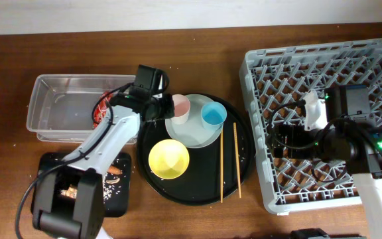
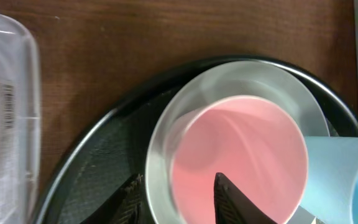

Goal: Sort waste into correct bins and load items into the dishwasher rack
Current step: 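Grasp the pink cup with the left gripper and lift it, then hand the pink cup from the left gripper to the right gripper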

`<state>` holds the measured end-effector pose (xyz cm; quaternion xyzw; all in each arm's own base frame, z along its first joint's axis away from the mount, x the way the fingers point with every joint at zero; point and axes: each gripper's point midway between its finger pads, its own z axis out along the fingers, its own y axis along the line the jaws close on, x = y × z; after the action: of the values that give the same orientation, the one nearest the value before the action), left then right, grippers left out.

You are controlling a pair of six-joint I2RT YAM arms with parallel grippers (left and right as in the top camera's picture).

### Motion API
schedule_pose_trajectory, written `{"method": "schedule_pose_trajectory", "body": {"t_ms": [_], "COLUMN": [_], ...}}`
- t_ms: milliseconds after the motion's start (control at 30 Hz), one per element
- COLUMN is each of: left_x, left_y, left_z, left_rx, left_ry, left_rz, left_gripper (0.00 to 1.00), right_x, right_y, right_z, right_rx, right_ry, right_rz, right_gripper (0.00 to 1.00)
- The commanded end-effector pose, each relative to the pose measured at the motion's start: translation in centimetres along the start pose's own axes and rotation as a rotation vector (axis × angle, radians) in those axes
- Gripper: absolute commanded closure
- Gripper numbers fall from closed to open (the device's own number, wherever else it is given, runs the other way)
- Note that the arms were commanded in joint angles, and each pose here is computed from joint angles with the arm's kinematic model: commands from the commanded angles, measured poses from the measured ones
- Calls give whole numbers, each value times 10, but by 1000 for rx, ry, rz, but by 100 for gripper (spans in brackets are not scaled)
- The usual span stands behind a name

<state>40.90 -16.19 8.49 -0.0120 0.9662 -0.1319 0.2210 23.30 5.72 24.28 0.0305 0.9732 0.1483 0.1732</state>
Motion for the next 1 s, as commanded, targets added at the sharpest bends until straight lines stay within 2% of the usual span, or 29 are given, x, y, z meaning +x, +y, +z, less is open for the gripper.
{"method": "schedule_pose_trajectory", "body": {"t_ms": [0,133,200,267,400,500,567,667,700,767,833,900,967], "left_x": [1,0,1,1,-9,-31,-40,-32,-27,-18,-9,-3,5], "left_y": [-10,-1,-1,-1,-5,-19,-47,-103,-120,-139,-152,-160,-169], "left_z": [11,11,11,11,4,-28,-68,-131,-159,-199,-239,-252,-254], "left_rx": [-8,-57,-58,-58,-49,-23,118,546,745,1029,1275,1355,1369], "left_ry": [0,-8,-4,-4,-27,-66,-50,33,69,119,171,193,215], "left_rz": [17,17,17,17,16,20,31,110,130,177,222,256,273], "left_gripper": [68,82,84,95,99,100,100,100,100,100,100,100,100], "right_x": [-1,0,0,0,0,-1,1,0,0,-2,-14,-22,-23], "right_y": [0,0,0,0,0,2,20,53,71,98,107,114,121], "right_z": [-4,-4,-4,-4,-4,-4,-5,-12,-19,-33,-40,-45,-51], "right_rx": [9,10,10,10,9,0,-105,-301,-410,-583,-628,-661,-713], "right_ry": [-10,-8,-8,-8,-8,-9,-2,-24,-40,-89,-155,-199,-218], "right_rz": [-13,-13,-13,-13,-13,-41,-122,-219,-288,-378,-420,-451,-473], "right_gripper": [0,0,0,0,0,0,0,1,1,2,2,2,2]}}
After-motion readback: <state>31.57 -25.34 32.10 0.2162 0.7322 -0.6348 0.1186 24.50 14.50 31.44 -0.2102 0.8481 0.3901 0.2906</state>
